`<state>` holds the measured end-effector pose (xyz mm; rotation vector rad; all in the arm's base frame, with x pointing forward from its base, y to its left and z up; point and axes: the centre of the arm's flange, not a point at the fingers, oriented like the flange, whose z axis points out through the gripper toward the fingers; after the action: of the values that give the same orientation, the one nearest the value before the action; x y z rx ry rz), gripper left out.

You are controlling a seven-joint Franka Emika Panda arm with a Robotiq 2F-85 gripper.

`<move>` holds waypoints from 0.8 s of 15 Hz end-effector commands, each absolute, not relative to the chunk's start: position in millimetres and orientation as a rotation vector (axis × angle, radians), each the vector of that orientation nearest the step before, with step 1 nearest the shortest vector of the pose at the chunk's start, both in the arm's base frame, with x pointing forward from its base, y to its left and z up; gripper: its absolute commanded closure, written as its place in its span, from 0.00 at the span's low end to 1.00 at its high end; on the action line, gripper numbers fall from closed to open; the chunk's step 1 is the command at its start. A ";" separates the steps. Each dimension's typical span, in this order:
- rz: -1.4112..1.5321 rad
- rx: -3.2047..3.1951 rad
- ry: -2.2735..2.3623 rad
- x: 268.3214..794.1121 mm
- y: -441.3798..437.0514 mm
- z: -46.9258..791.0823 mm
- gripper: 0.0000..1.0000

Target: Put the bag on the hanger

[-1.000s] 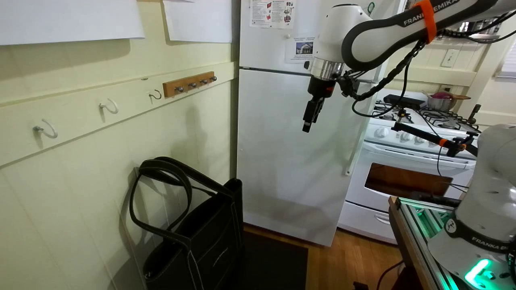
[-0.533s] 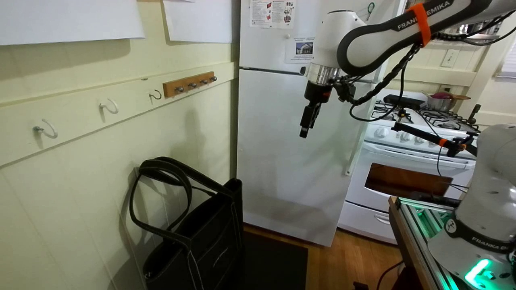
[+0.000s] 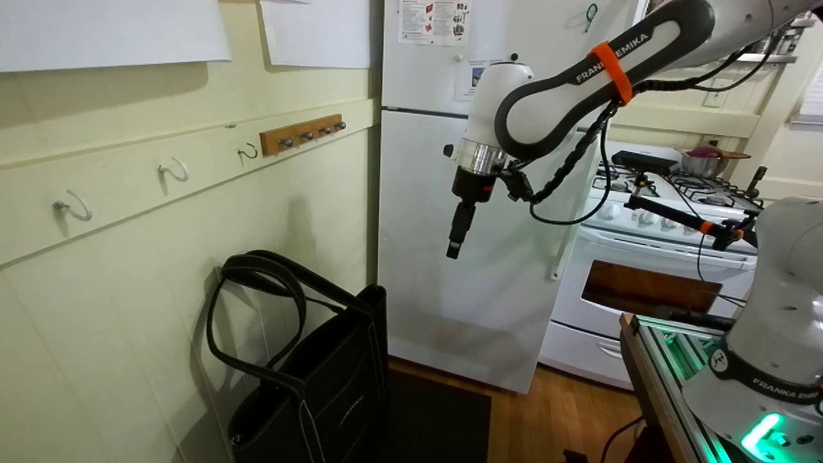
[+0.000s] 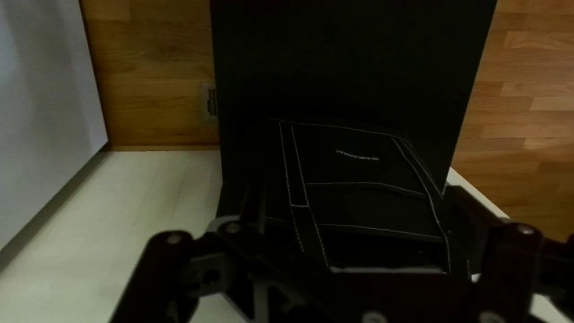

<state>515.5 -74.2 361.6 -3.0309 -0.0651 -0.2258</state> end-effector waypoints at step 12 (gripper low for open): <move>-0.297 -2.989 -0.243 567.4 -30.2 340.0 0.00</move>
<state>567.4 -30.2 340.0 -2.9890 -0.2433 -0.2973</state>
